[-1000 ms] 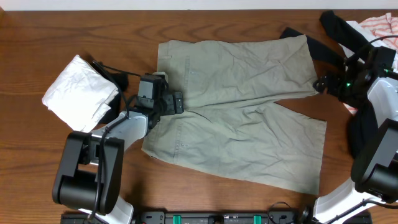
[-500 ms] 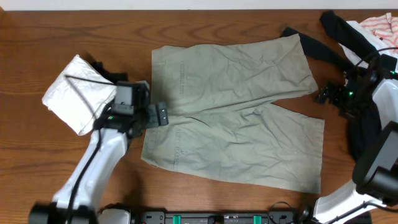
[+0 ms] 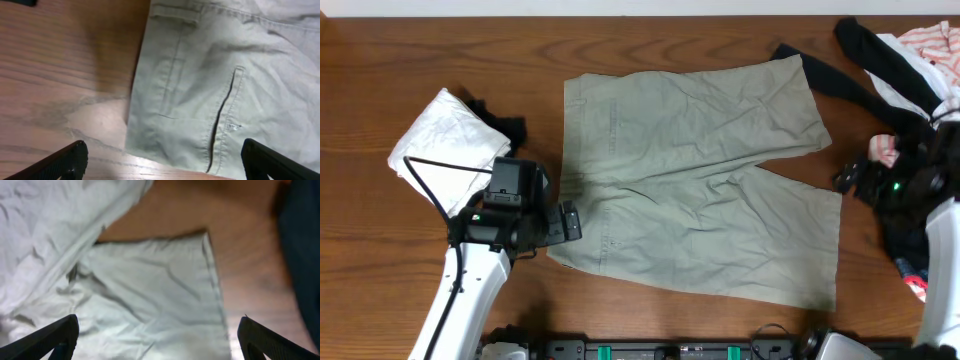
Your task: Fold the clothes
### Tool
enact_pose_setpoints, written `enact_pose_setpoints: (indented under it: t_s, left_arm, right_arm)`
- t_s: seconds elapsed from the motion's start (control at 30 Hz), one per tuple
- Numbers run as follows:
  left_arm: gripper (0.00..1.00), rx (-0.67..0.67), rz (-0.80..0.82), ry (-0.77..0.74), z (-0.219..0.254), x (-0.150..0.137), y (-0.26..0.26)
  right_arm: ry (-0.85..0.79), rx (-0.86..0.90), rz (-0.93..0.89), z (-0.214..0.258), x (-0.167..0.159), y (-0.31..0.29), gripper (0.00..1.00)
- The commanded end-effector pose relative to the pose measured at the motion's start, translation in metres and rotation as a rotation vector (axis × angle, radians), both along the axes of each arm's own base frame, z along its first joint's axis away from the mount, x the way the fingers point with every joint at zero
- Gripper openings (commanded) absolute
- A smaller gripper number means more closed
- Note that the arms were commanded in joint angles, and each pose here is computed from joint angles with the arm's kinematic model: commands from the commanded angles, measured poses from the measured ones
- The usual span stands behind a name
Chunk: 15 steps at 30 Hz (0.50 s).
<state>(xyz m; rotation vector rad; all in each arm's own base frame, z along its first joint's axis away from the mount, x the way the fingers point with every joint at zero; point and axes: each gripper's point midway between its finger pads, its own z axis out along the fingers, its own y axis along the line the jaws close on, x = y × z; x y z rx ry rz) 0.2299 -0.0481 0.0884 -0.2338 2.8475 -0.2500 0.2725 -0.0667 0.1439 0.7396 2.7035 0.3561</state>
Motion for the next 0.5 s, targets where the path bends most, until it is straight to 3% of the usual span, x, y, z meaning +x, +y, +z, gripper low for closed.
enact_pose_setpoints:
  t_s: [0.0,0.47]
  left_arm:
    - [0.98,-0.075,-0.004,0.055,-0.012,-0.015,-0.011]
    - [0.98,-0.114,0.232,0.192,-0.059,-0.047,-0.007]
  right_arm:
    - [0.009,0.036,-0.032,-0.011,-0.018,0.011,0.99]
    - [0.112,0.097,-0.036,-0.055,-0.049,0.027,0.99]
